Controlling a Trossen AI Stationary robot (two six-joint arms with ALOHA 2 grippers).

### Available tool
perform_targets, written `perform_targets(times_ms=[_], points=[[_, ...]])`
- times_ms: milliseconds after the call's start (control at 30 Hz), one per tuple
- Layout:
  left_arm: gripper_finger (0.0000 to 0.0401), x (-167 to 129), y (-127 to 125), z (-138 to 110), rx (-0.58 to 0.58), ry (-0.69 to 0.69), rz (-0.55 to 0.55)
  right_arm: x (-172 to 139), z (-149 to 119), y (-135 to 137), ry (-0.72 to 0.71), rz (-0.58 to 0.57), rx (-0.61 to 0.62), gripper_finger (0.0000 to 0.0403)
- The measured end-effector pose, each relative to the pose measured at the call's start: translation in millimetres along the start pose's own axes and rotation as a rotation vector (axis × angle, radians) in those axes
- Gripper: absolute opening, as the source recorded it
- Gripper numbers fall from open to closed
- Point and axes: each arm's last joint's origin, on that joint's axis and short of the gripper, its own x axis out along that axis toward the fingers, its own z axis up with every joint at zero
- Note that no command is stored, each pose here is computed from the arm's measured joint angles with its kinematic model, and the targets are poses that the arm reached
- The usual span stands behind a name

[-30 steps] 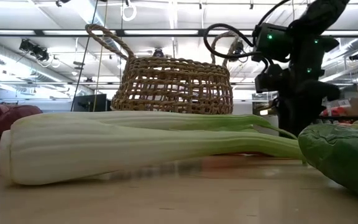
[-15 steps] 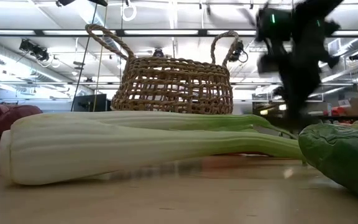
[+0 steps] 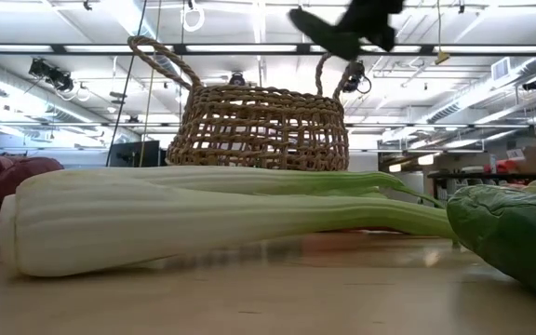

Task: Build produce basket
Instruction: Put the green chili pepper into the brown basket, then put the orange into the brown basket

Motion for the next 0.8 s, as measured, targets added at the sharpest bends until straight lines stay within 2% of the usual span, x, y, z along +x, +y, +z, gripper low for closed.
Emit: perform_targets(times_ms=[100, 200, 300, 433, 533, 633, 800], points=[[0.0231, 0, -4, 5, 0.017, -0.051, -0.04, 18, 22, 5, -0.075, 0.0, 0.052, 0.0072], [0.0231, 1, -5, 5, 0.048, -0.055, -0.041, 39, 38, 3, -0.09, -0.039, 0.097, 0.0086], [0.0231, 1, -3, 3, 0.1, -0.037, -0.026, 54, 48, -3, -0.086, -0.076, 0.114, 0.012], [0.0231, 1, -2, 1, 0.15, -0.009, -0.012, 64, 53, -15, -0.066, -0.104, 0.165, 0.0189], [0.0231, 1, -2, 1, 0.154, -0.009, -0.012, 62, 54, -19, -0.055, -0.085, 0.216, 0.0241], [0.0231, 1, -1, 1, 0.156, -0.006, -0.011, 48, 54, -14, -0.065, -0.056, 0.236, 0.0283], [0.0231, 1, 1, -2, 0.176, 0.024, 0.009, 13, 44, 2, -0.036, -0.02, 0.269, 0.0316]])
